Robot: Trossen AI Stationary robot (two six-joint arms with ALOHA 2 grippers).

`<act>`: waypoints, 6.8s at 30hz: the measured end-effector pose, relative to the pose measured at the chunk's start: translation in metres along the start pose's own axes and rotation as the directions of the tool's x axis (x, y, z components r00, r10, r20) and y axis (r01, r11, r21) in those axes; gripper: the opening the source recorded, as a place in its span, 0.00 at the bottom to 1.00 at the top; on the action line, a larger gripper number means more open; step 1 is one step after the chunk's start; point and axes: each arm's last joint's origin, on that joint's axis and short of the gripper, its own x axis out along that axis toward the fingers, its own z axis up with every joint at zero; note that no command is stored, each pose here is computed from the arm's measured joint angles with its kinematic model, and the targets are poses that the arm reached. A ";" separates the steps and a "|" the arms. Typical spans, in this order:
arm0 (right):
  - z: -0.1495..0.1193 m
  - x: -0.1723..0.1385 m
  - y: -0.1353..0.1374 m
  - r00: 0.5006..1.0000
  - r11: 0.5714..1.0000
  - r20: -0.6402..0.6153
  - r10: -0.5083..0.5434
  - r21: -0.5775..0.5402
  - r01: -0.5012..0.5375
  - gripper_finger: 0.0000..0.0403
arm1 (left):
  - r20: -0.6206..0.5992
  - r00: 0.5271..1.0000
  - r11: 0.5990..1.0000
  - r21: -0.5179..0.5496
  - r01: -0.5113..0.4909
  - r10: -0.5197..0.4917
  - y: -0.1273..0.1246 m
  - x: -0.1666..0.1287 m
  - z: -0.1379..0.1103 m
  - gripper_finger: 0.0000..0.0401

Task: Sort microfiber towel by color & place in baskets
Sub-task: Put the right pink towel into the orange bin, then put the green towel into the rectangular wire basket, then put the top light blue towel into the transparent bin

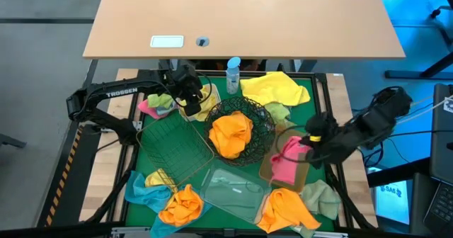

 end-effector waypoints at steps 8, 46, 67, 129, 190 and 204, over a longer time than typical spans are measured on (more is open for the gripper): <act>-0.034 0.071 -0.001 0.972 0.977 -0.106 -0.211 -0.043 0.207 0.00 | -0.003 1.000 1.000 0.000 0.000 0.000 0.000 0.000 0.000 0.36; -0.082 0.159 -0.007 0.958 0.984 -0.232 -0.168 -0.096 0.149 0.43 | -0.178 0.951 0.951 -0.136 -0.278 0.253 0.046 -0.056 -0.042 0.36; -0.084 0.159 -0.006 0.948 0.987 -0.286 -0.142 -0.114 0.114 0.50 | -0.189 0.915 0.873 -0.279 -0.399 0.357 0.082 0.004 -0.091 0.36; -0.048 0.122 0.009 0.985 0.981 0.052 -0.162 -0.095 0.167 0.50 | 0.674 0.693 0.906 -0.085 0.416 -0.255 0.001 -0.235 -0.067 0.00; -0.048 0.122 0.009 0.986 0.982 0.047 -0.160 -0.094 0.164 0.50 | 0.012 0.950 0.892 -0.347 -0.290 0.313 -0.015 -0.085 -0.084 0.33; -0.048 0.122 0.009 0.986 0.982 0.044 -0.160 -0.094 0.163 0.50 | -0.261 0.884 0.758 -0.455 -0.467 0.388 0.057 -0.052 -0.082 0.33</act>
